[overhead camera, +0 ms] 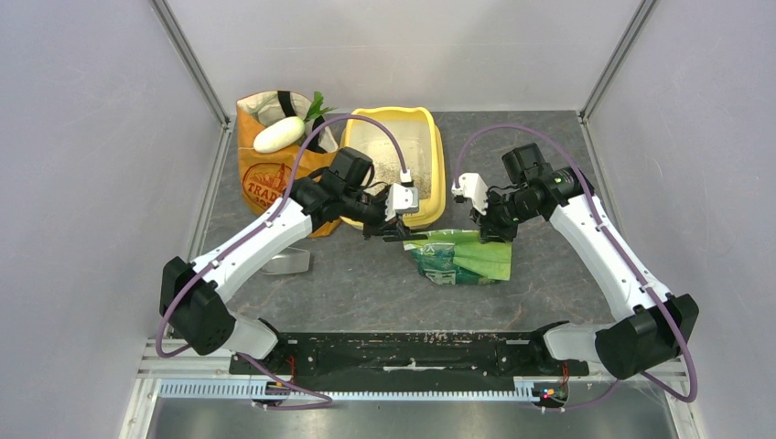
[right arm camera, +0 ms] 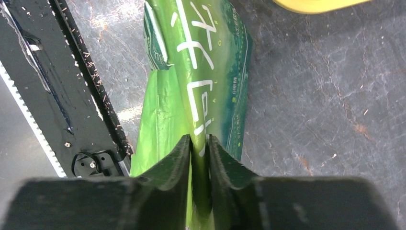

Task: Fill the litter box with clean litter

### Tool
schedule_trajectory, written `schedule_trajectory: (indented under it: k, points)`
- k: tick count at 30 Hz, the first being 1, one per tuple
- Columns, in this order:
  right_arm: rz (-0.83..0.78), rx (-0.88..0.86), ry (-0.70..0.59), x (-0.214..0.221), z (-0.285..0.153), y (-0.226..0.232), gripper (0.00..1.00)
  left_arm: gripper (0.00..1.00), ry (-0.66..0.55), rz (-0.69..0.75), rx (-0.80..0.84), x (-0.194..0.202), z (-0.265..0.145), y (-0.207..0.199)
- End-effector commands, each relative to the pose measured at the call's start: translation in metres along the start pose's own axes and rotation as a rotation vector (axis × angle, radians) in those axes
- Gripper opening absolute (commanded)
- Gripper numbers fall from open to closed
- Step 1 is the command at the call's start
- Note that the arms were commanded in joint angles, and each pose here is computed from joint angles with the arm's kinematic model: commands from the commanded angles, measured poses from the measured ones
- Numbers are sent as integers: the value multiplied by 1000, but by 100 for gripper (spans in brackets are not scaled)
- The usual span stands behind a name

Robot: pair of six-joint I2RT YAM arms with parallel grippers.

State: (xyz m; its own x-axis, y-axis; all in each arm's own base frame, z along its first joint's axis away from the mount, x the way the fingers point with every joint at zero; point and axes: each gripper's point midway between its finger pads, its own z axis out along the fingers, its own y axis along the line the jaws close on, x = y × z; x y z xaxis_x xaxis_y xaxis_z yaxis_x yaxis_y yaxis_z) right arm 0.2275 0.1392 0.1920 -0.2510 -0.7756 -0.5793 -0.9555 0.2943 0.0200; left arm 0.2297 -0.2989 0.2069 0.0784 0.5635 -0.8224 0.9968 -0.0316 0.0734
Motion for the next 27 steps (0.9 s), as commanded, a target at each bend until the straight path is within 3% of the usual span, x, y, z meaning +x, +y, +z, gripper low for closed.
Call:
schedule_trajectory:
  k: [1, 4, 9, 16, 27]
  points:
    - [-70, -3, -50, -7, -5, 4, 8, 2, -25, 98, -46, -20, -8, 16]
    - [-77, -4, -51, -7, -5, 3, 0, 2, -5, 126, -57, -19, -15, 15]
    - [-75, -12, -61, -9, -5, 5, 0, 2, 64, 129, -25, -2, -16, 8]
    - [-82, -20, -75, -11, -5, 8, 0, 2, 55, 64, -25, 0, -5, 13]
    - [-107, -35, -105, -15, -5, 11, 0, 2, 24, 74, -39, -16, 21, 15]
